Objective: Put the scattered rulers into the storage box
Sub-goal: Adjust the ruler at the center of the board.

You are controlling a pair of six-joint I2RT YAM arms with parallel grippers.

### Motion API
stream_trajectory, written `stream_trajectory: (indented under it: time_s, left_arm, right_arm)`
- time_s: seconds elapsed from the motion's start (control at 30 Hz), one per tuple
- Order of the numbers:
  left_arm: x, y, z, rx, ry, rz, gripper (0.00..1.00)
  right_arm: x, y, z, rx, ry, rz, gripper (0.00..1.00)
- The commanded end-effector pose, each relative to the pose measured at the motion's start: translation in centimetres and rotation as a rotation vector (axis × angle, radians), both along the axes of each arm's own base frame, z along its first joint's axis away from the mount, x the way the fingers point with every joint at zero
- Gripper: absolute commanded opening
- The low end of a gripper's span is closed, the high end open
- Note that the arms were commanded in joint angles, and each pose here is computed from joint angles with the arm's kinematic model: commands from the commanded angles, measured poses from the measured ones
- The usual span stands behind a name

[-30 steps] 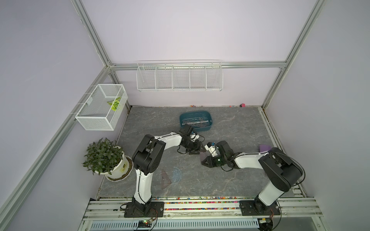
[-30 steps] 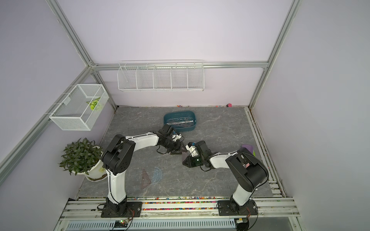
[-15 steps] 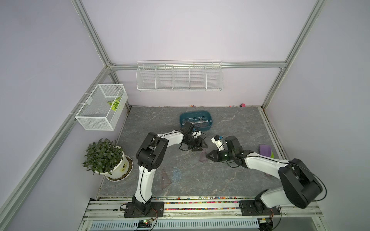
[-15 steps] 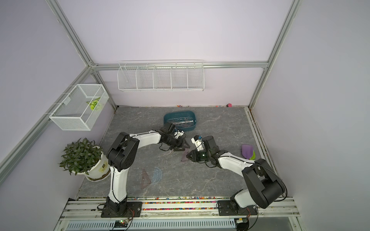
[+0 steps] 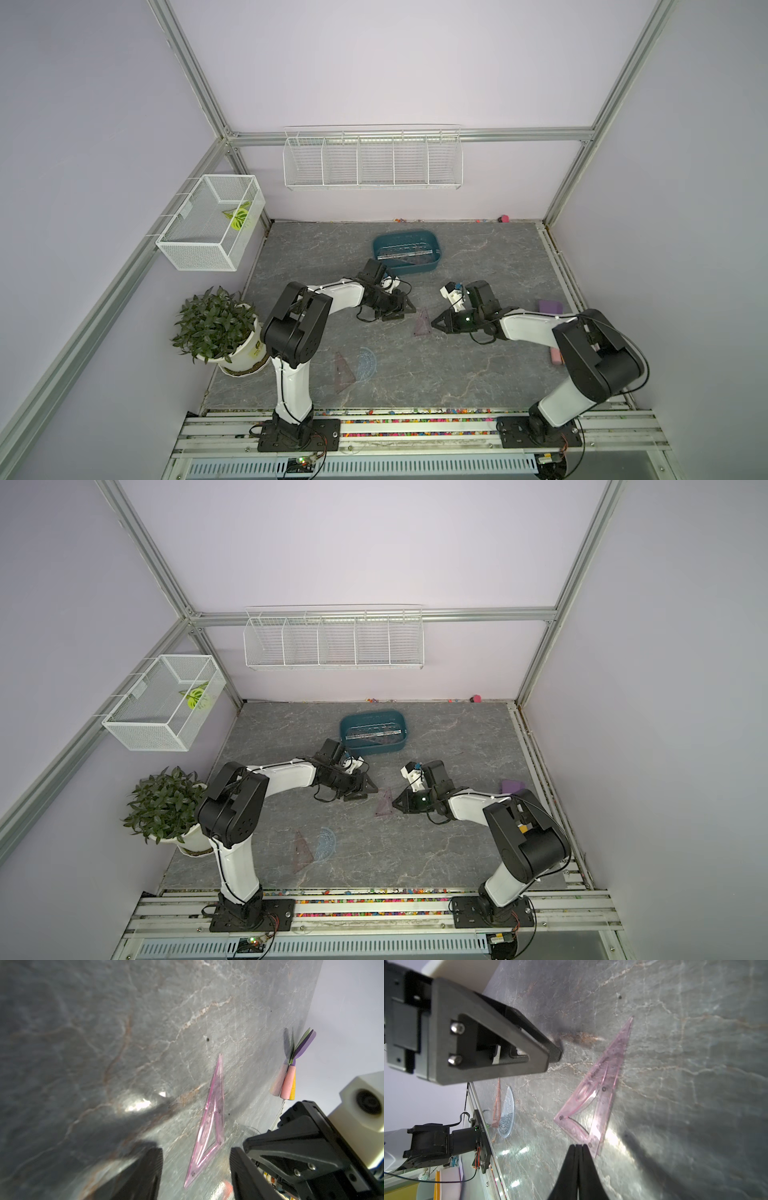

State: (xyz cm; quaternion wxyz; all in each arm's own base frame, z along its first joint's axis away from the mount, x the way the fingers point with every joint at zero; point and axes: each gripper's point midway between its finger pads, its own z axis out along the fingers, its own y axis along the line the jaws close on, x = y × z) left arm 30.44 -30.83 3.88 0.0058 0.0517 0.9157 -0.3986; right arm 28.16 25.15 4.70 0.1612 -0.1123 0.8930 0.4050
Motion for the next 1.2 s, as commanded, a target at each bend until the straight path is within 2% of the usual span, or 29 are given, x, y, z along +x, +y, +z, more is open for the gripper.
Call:
stream_trajectory:
  time_s: [0.0,0.27,0.43,0.57,0.83,0.97,1.17]
  left_arm:
    - [-1.6,1.6,-2.9,0.095,0.061,0.018,0.55]
    - [-1.7,1.5,-3.2,0.093,0.072,0.012,0.55]
    - [-2.1,1.4,-3.8,0.092,0.092,0.003,0.56]
    - [-2.8,1.3,-4.4,0.102,0.113,-0.009,0.56]
    - [-5.5,-0.3,-5.6,0.122,0.16,-0.102,0.57]
    - [-6.7,0.2,-6.6,0.153,0.189,-0.124,0.57]
    - [-6.7,0.2,-7.0,0.165,0.192,-0.127,0.57]
  right_arm:
    - [1.2,1.0,0.2,0.024,-0.033,0.007,0.08]
    - [1.8,1.0,-1.5,-0.014,-0.011,-0.003,0.06]
    - [0.2,-0.3,-5.6,-0.074,0.07,-0.026,0.04]
    - [-1.3,-1.4,-7.4,-0.103,0.108,-0.048,0.03]
    - [-1.6,-1.6,-8.1,-0.103,0.117,-0.053,0.03]
    - [-1.7,-1.6,-8.3,-0.097,0.12,-0.055,0.03]
    - [-1.8,-1.4,-8.6,-0.076,0.127,-0.06,0.03]
